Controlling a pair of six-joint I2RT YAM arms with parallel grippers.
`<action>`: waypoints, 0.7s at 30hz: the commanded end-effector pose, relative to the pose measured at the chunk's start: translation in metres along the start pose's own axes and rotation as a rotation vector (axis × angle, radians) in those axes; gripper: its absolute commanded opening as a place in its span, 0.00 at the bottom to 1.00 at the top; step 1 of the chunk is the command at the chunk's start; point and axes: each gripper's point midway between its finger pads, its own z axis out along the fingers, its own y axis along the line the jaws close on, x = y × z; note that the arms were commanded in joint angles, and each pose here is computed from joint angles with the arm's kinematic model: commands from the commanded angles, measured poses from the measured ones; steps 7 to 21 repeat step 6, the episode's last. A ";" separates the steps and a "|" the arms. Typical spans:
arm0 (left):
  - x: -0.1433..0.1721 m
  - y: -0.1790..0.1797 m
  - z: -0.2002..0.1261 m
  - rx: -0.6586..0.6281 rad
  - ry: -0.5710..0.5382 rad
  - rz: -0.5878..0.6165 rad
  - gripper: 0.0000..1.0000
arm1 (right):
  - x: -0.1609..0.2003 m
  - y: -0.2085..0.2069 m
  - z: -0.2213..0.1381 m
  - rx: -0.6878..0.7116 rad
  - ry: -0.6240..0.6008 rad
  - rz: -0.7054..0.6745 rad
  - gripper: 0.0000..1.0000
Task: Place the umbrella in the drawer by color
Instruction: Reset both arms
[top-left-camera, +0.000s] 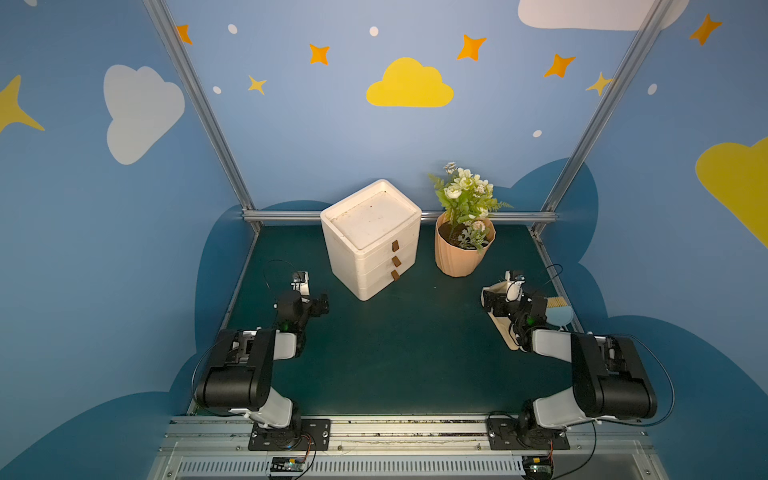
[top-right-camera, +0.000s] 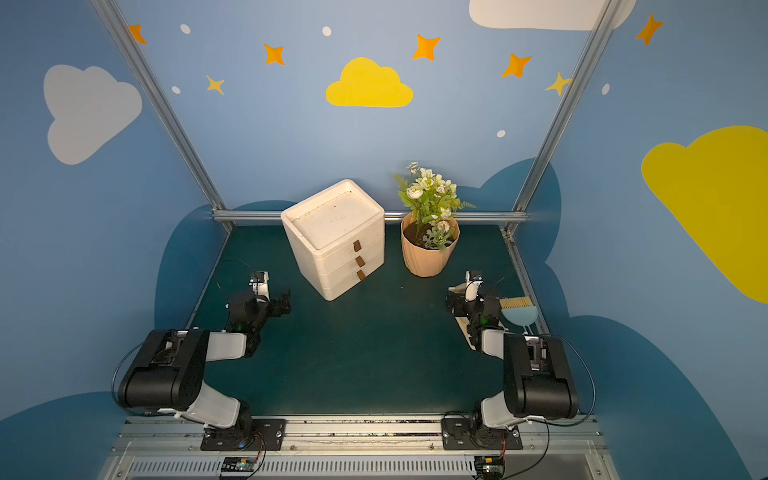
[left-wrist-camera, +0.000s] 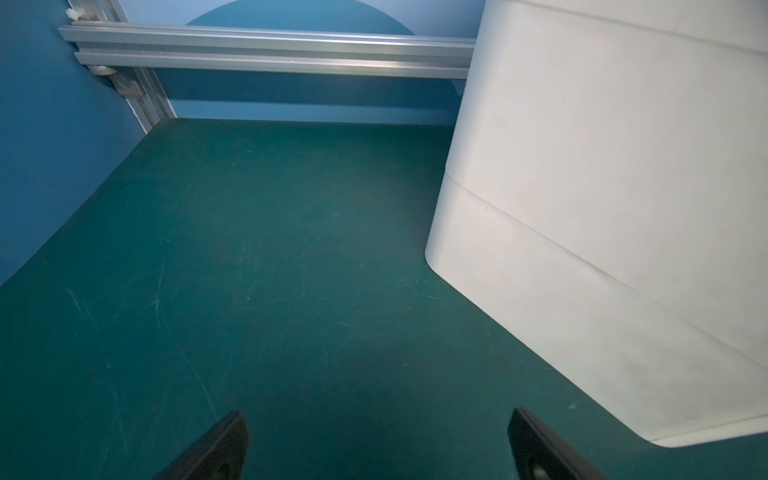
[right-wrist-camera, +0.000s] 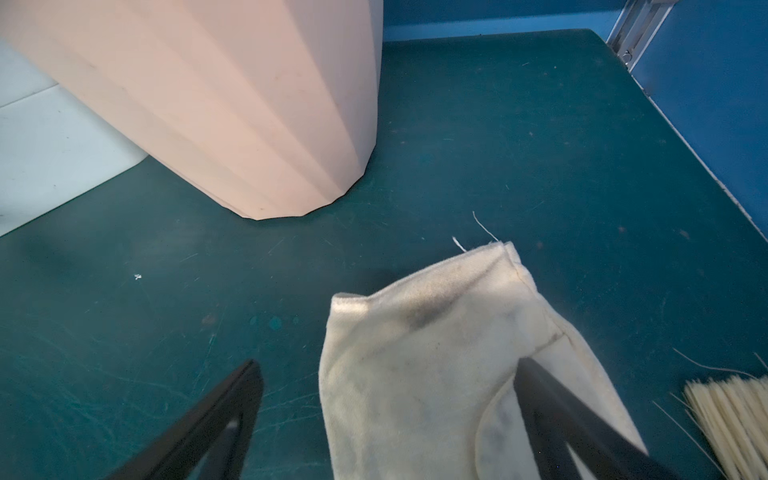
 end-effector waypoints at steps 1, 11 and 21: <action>-0.005 -0.001 0.000 0.008 -0.008 0.007 1.00 | -0.009 0.000 -0.001 0.007 -0.016 -0.014 0.98; -0.005 -0.001 0.000 0.008 -0.007 0.007 1.00 | -0.009 0.000 -0.001 0.007 -0.016 -0.014 0.98; -0.005 -0.001 0.000 0.008 -0.007 0.007 1.00 | -0.009 0.000 -0.001 0.007 -0.016 -0.014 0.98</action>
